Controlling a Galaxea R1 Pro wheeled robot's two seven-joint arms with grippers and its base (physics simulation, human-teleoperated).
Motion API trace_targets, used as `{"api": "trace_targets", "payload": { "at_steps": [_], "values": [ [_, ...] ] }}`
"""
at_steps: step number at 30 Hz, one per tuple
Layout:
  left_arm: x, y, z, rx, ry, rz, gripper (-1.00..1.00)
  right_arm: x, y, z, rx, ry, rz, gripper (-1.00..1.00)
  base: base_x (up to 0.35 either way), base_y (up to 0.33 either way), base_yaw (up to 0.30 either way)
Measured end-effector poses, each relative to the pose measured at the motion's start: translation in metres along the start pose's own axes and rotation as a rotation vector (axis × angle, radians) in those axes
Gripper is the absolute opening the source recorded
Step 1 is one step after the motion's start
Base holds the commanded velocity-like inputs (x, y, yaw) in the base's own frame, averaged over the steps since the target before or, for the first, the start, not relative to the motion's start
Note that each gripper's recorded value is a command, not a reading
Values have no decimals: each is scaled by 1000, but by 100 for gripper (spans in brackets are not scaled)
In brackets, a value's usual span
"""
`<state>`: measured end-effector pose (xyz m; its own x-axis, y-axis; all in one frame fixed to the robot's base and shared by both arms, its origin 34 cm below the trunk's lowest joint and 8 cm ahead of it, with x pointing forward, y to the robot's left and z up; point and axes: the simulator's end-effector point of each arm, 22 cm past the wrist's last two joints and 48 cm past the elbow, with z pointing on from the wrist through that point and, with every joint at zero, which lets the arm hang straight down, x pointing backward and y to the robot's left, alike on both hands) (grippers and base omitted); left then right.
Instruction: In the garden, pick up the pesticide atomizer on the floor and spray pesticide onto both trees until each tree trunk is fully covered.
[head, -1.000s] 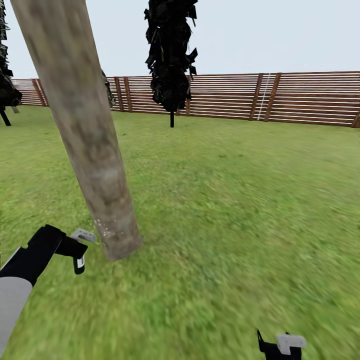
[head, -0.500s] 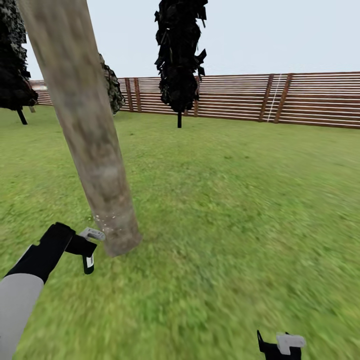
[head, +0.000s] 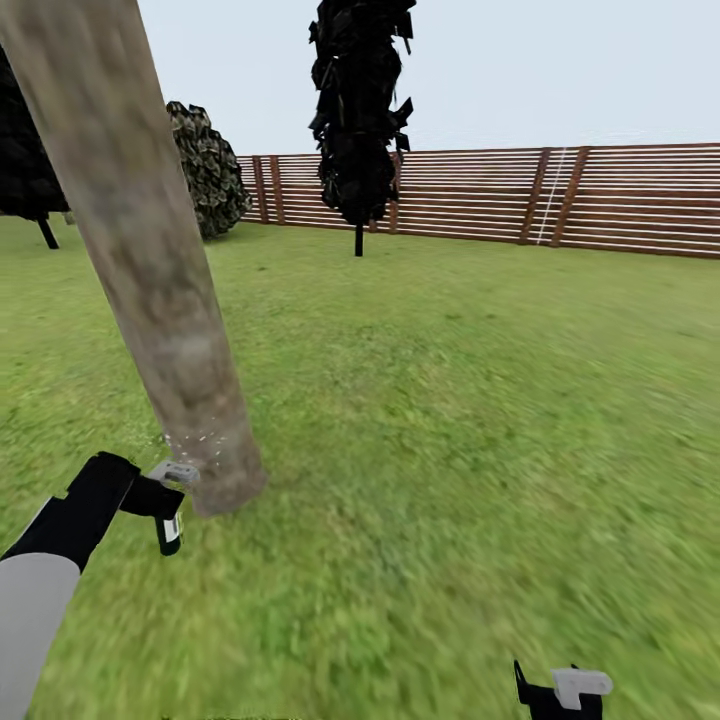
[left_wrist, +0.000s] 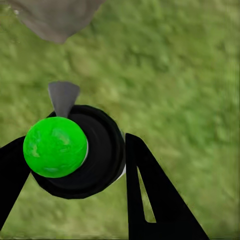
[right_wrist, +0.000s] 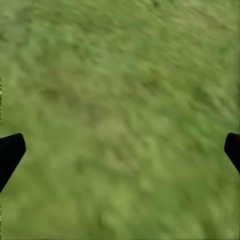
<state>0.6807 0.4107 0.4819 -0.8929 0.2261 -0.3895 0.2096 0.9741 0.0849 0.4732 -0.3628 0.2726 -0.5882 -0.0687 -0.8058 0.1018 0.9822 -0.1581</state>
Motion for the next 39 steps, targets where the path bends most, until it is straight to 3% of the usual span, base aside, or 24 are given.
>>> {"api": "trace_targets", "payload": {
  "at_steps": [5,8,10,12,14,17,19,20,30,39],
  "values": [
    [42,11,31,-107,110,-21,-100,0,0,0,0,0,0,100,0,-3,273],
    [41,6,34,-97,102,-39,-100,0,0,0,0,0,0,100,0,0,277],
    [38,-14,43,-63,82,-79,-100,0,-1,0,3,0,1,100,0,0,60],
    [48,-11,50,-87,100,-74,-100,0,-1,0,3,-1,1,100,11,0,19],
    [53,-9,66,-96,53,-40,-100,-1,-2,0,4,-2,1,100,177,-107,2],
    [50,2,64,-102,14,-103,-100,-1,-2,0,4,-2,1,100,227,-153,0],
    [53,17,63,-162,10,-135,-100,-1,-2,0,4,-2,1,100,236,-184,0],
    [53,14,65,-160,9,-143,-100,-1,-2,0,4,-2,1,100,224,-199,0],
    [78,4,75,-157,49,-136,-100,-1,-2,0,3,-1,0,100,19,-257,189],
    [79,2,76,-154,49,-137,-100,0,-2,0,3,-1,0,100,91,-260,194]
  ]
}}
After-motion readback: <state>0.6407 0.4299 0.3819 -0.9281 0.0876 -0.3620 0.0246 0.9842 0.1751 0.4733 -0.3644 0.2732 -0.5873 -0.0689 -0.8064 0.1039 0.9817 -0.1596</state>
